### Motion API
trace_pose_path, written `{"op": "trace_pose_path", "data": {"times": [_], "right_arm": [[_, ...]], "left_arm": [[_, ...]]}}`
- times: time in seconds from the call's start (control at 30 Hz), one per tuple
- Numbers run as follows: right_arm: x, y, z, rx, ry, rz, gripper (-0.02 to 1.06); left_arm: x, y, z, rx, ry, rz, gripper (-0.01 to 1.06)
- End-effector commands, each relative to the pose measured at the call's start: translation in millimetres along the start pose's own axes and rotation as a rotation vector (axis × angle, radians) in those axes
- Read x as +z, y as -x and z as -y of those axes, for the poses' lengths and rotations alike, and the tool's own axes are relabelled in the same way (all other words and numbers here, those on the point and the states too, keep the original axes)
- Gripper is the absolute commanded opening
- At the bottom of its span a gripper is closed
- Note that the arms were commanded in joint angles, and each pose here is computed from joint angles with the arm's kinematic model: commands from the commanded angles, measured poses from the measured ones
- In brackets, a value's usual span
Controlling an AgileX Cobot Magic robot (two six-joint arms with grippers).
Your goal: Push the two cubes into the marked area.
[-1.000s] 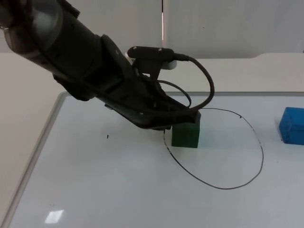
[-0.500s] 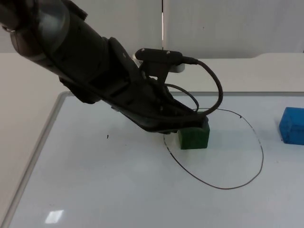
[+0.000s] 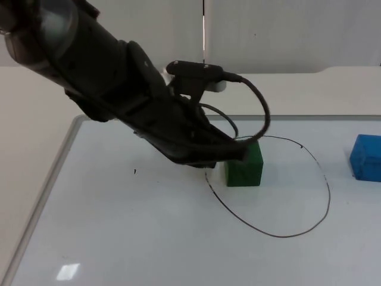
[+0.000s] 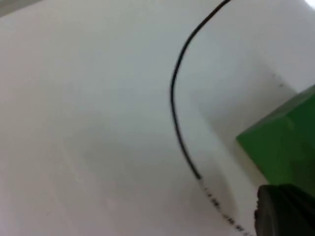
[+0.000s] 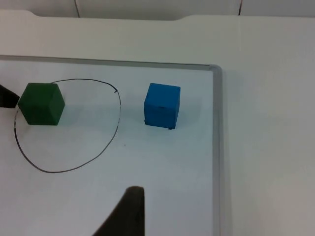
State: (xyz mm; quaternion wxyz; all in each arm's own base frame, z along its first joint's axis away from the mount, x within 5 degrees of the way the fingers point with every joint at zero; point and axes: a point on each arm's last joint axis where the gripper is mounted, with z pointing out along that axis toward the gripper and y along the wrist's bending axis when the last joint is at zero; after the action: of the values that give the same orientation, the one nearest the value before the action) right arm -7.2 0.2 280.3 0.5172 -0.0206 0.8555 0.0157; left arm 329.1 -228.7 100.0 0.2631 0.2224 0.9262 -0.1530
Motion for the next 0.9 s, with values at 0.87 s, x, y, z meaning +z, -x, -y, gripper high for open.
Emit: {"op": "trace_pose_path", "data": {"times": [0.87], "right_arm": [[0, 0, 0, -0.006, -0.004, 0.007, 1.05]], "left_arm": [[-149, 59, -31, 0.099, -0.009, 0.222, 0.00]]}}
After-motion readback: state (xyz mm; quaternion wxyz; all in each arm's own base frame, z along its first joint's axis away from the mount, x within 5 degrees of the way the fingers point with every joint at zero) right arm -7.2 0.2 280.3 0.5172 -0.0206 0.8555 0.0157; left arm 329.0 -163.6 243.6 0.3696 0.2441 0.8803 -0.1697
